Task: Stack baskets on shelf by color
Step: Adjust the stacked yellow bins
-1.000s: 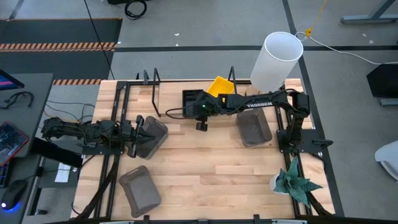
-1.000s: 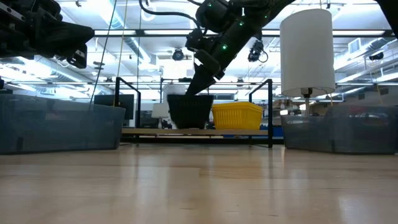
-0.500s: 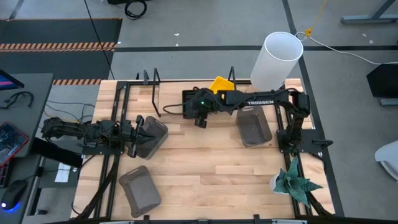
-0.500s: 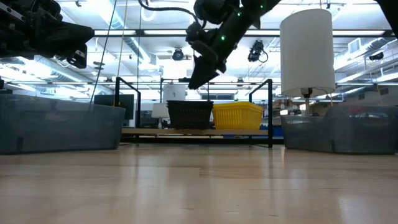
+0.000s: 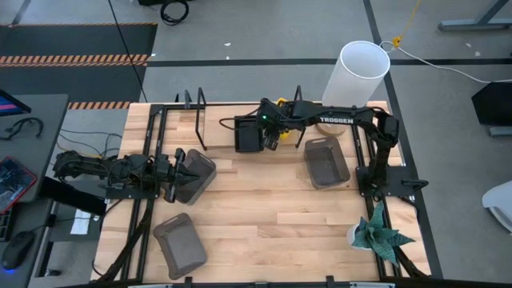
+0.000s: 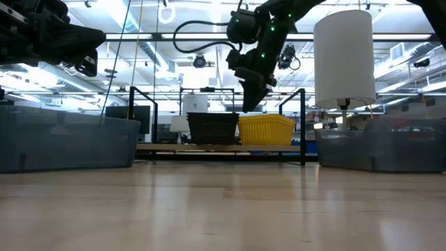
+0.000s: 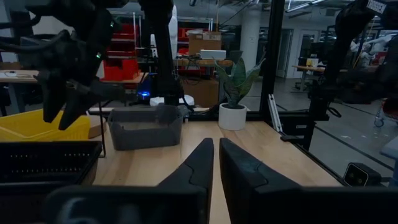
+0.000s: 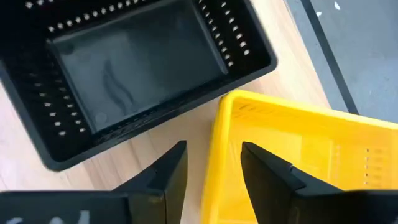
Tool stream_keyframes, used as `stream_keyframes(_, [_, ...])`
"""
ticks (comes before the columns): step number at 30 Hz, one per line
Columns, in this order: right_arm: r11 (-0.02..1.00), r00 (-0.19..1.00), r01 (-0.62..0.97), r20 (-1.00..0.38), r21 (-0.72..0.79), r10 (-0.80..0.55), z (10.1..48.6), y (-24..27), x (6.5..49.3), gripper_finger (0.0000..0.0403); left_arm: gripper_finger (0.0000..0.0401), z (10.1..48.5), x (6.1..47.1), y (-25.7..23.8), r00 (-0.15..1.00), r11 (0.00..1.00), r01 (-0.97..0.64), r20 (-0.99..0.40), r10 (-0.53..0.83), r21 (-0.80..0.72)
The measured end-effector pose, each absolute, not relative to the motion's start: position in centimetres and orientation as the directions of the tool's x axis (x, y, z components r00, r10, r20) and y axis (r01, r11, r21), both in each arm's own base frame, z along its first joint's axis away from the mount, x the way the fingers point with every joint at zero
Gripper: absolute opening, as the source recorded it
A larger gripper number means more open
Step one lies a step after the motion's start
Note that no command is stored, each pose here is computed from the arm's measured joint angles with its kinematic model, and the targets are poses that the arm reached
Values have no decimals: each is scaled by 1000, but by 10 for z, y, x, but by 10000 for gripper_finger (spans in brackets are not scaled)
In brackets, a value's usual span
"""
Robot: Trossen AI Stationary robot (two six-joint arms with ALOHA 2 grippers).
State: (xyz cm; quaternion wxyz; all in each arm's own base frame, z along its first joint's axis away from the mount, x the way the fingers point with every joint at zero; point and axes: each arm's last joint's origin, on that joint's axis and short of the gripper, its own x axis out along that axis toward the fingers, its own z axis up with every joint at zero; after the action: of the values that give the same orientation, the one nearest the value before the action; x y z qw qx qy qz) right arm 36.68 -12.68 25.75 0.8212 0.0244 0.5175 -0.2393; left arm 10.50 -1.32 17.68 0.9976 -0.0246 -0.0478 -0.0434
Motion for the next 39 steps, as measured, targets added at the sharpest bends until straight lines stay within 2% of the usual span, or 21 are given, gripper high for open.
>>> stream_keyframes(7, [876, 324, 433, -870, -213, -372, 248, -137, 361, 178, 29, 177, 105, -13, 992, 995, 89, 98, -84, -45])
stream_keyframes(13, [880, 277, 425, -896, -210, -348, 232, -140, 352, 176, 37, 177, 105, -13, 992, 995, 88, 98, -84, -45])
stream_keyframes(17, [880, 256, 419, -901, -222, -349, 226, -140, 350, 155, 32, 177, 105, -13, 992, 995, 89, 97, -84, -45])
stream_keyframes(28, [929, 238, 316, -931, -195, -276, 223, -119, 352, 64, 32, 177, 105, -13, 992, 995, 89, 97, -84, -45])
stream_keyframes(39, [946, 184, 244, -948, -213, -261, 221, -101, 350, 29, 28, 177, 105, -13, 992, 995, 89, 98, -84, -45])
